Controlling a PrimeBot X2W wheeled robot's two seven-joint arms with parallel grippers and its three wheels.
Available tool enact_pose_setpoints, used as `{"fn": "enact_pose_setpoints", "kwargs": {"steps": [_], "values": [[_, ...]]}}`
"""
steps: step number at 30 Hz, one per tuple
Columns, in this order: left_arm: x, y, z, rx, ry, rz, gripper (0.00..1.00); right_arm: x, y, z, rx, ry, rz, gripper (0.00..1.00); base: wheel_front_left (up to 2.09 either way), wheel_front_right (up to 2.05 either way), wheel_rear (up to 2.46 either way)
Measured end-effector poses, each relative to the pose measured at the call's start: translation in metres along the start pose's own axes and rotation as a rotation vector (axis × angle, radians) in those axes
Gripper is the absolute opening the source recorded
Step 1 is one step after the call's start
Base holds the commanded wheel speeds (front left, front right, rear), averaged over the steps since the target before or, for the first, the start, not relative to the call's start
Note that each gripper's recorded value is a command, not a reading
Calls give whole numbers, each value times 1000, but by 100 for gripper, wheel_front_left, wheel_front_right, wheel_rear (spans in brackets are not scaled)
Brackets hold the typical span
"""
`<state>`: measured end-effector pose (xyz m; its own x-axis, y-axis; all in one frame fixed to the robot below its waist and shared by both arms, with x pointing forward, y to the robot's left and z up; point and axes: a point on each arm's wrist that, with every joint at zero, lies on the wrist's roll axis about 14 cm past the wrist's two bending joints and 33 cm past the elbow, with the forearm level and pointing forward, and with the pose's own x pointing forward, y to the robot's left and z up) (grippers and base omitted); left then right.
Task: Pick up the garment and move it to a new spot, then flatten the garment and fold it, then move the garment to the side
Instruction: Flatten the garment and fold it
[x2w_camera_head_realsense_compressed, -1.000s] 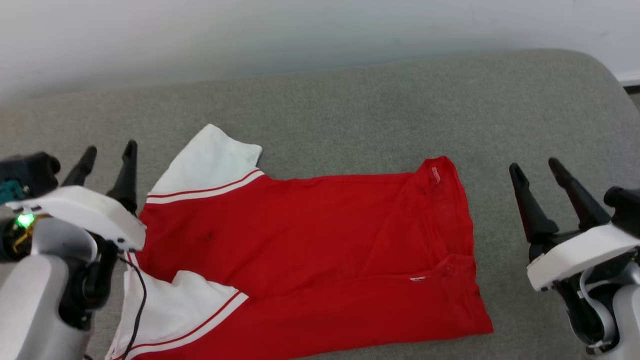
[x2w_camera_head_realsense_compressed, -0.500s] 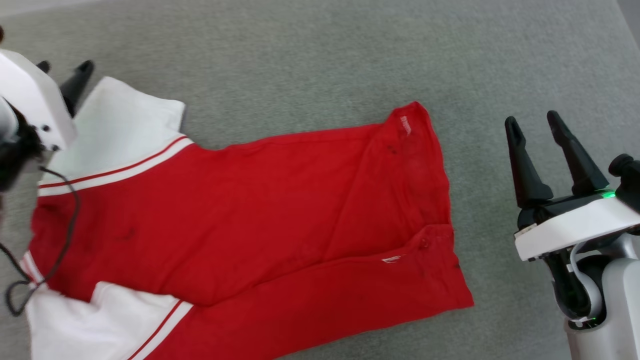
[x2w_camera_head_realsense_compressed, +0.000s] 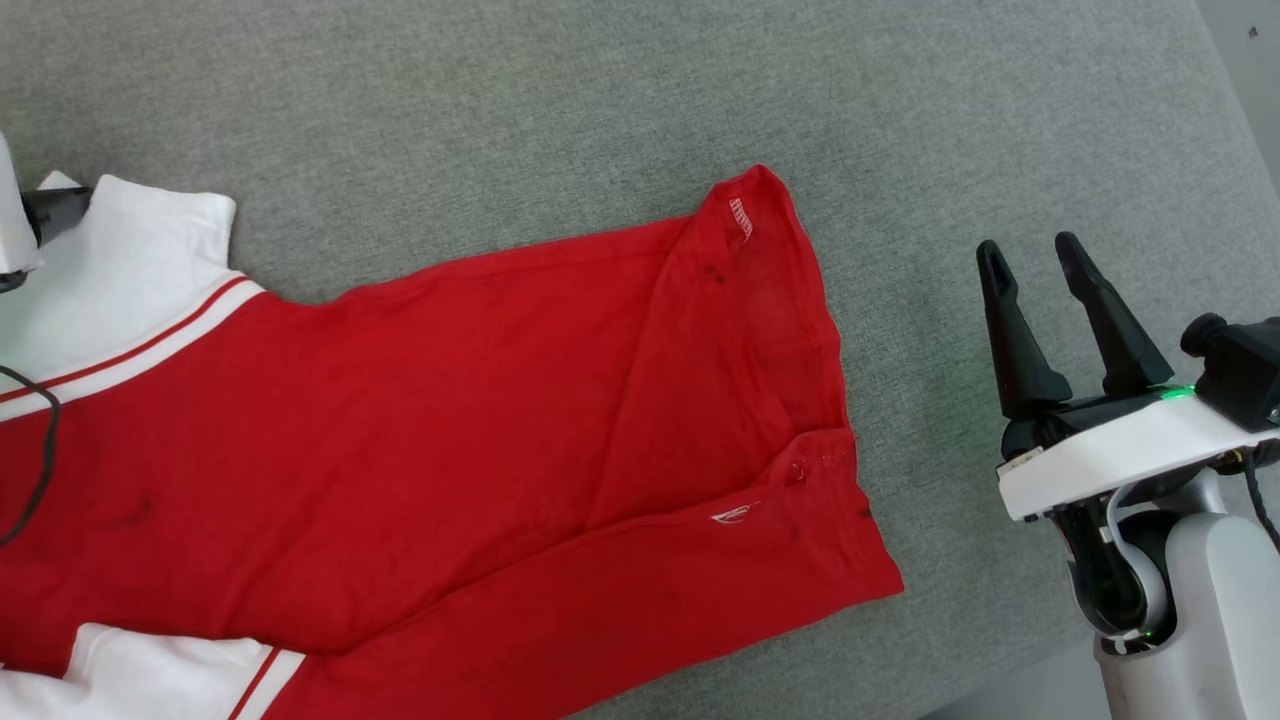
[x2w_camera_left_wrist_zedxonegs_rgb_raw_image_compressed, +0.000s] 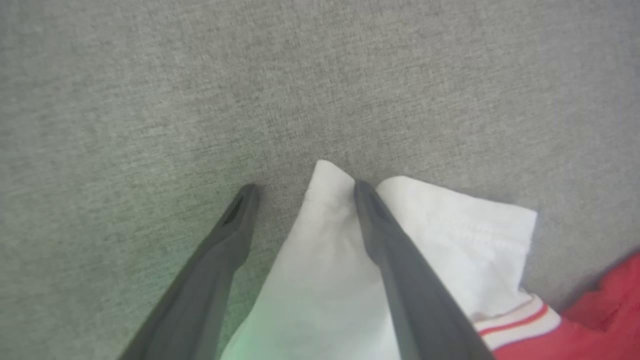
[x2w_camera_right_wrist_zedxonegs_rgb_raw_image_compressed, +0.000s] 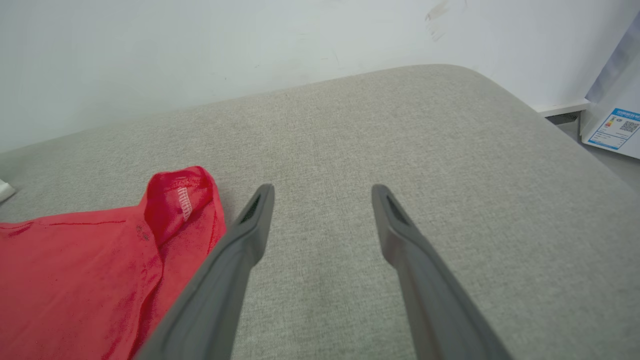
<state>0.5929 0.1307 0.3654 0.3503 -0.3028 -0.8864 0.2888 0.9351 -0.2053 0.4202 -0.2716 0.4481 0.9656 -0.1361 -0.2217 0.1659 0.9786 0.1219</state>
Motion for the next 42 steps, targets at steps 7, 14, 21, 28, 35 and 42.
{"fn": "enact_pose_setpoints", "kwargs": {"steps": [7,14,21,28,35,42], "values": [[3,-4,-5,-29,-3,-7,0,7,4,-3,51,20,19,100,0,0,0],[-11,-6,0,-11,-106,-6,0,23,9,-11,83,142,82,100,0,0,0],[-44,-17,22,53,-287,-36,0,52,26,-20,42,312,183,100,0,0,0],[-72,-14,27,99,-392,-24,0,77,69,-32,7,522,332,100,0,0,0],[-76,-5,19,101,-411,-10,0,81,92,-64,-72,769,401,100,0,0,0],[-75,0,12,92,-409,-6,0,82,88,-84,-84,939,378,0,0,0,0]]}}
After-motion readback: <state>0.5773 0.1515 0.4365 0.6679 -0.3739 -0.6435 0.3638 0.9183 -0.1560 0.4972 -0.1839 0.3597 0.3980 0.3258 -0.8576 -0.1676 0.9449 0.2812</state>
